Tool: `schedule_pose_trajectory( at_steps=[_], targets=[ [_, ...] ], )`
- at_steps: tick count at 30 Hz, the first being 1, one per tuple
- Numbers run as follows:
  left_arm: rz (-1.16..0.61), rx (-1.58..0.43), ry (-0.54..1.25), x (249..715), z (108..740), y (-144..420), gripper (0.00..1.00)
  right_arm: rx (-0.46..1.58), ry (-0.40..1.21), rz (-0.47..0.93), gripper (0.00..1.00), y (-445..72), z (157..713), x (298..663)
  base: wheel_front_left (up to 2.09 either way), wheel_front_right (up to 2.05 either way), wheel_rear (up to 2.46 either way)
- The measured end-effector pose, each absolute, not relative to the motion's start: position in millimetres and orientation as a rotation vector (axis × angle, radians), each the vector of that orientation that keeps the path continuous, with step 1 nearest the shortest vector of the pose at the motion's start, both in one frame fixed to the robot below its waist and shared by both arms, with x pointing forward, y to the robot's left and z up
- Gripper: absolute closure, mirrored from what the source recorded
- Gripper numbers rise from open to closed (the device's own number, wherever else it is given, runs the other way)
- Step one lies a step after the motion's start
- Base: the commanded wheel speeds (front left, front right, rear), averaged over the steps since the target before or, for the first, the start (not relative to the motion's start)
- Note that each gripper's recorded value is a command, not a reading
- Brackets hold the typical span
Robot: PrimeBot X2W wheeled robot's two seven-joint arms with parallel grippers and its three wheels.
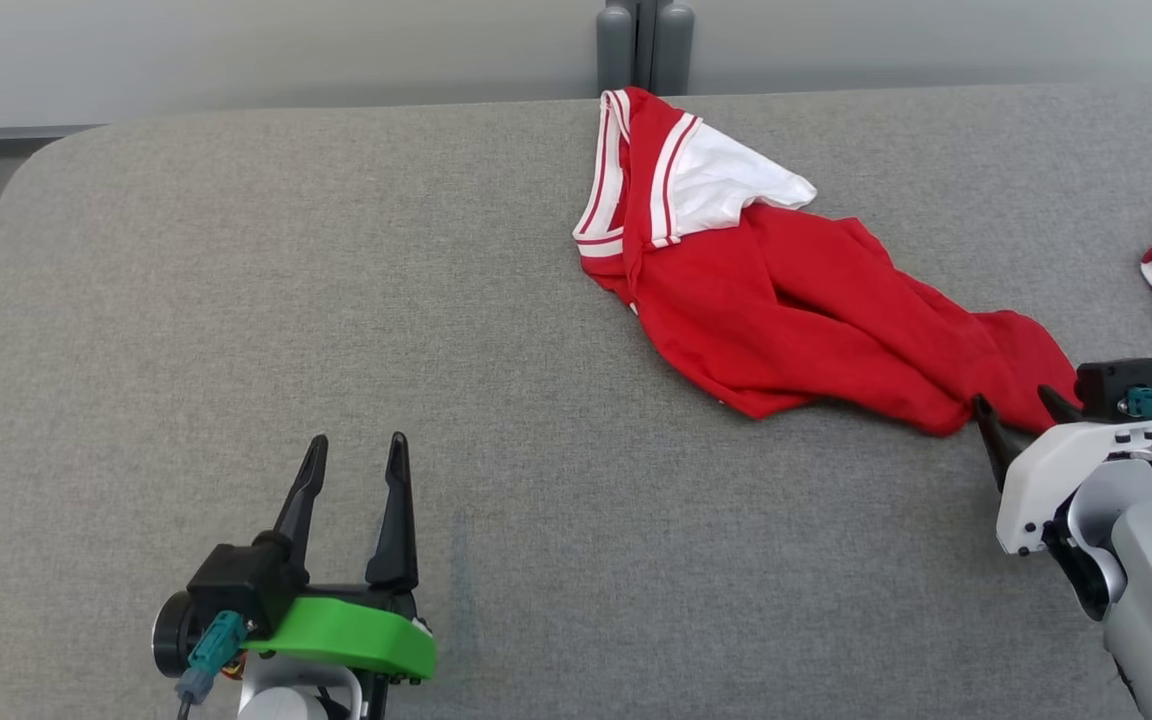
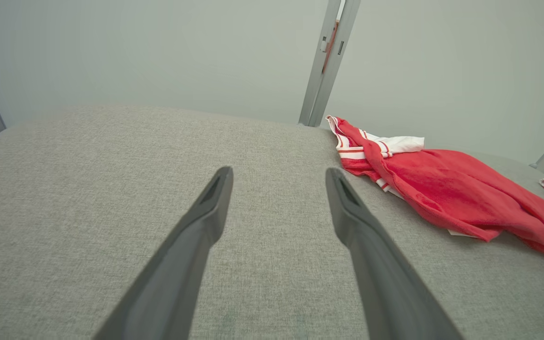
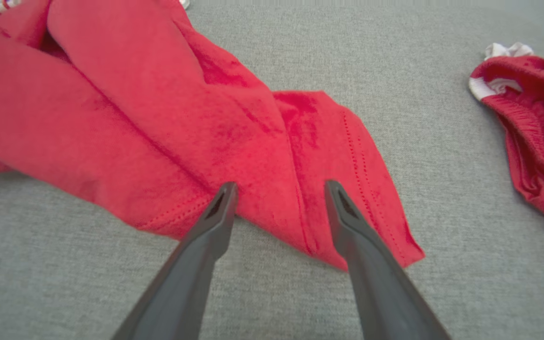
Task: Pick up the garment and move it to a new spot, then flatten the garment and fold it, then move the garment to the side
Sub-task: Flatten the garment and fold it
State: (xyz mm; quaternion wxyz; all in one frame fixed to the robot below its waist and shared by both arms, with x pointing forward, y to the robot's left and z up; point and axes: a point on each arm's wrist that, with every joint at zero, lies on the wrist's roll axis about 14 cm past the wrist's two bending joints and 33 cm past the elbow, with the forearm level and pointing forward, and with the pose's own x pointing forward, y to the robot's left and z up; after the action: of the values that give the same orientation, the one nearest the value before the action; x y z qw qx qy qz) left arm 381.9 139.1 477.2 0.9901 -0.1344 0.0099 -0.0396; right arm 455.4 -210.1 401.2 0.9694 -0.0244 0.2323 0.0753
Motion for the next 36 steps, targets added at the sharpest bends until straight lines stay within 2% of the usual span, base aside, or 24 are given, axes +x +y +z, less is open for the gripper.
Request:
schedule_pose_trajectory(
  at_steps=[1, 14, 17, 21, 22, 23, 25, 26, 36],
  targets=[
    [-0.077, -0.269, 0.020, 381, 477, 140, 0.00, -0.050, 0.463, 0.154, 1.00, -209, 402, 457, 0.00, 0.00, 0.00],
    [-0.086, -0.269, 0.006, 378, 482, 137, 0.00, -0.091, 0.196, 0.206, 1.00, -198, 483, 481, 0.00, 0.00, 0.00],
    [-0.094, -0.272, 0.005, 378, 483, 134, 0.00, -0.117, 0.204, 0.208, 1.00, -201, 489, 479, 0.00, 0.00, 0.00],
    [-0.097, -0.274, 0.010, 379, 481, 133, 0.00, -0.132, 0.291, 0.187, 1.00, -212, 466, 467, 0.00, 0.00, 0.00],
    [-0.096, -0.274, 0.011, 379, 481, 133, 0.00, -0.134, 0.310, 0.181, 0.95, -215, 461, 464, 0.00, 0.00, 0.00],
    [-0.093, -0.274, 0.013, 379, 480, 134, 0.00, -0.137, 0.330, 0.174, 0.73, -218, 455, 461, 0.00, 0.00, 0.00],
    [-0.088, -0.274, 0.017, 379, 479, 135, 0.00, -0.137, 0.366, 0.167, 0.11, -221, 443, 454, 0.00, 0.00, 0.00],
    [-0.085, -0.274, 0.019, 380, 478, 136, 0.00, -0.139, 0.385, 0.166, 0.00, -222, 436, 450, 0.00, 0.00, 0.00],
    [-0.082, -0.271, 0.032, 386, 472, 138, 0.00, -0.190, 0.532, 0.181, 0.00, -221, 396, 438, 0.00, 0.00, 0.00]
  ],
)
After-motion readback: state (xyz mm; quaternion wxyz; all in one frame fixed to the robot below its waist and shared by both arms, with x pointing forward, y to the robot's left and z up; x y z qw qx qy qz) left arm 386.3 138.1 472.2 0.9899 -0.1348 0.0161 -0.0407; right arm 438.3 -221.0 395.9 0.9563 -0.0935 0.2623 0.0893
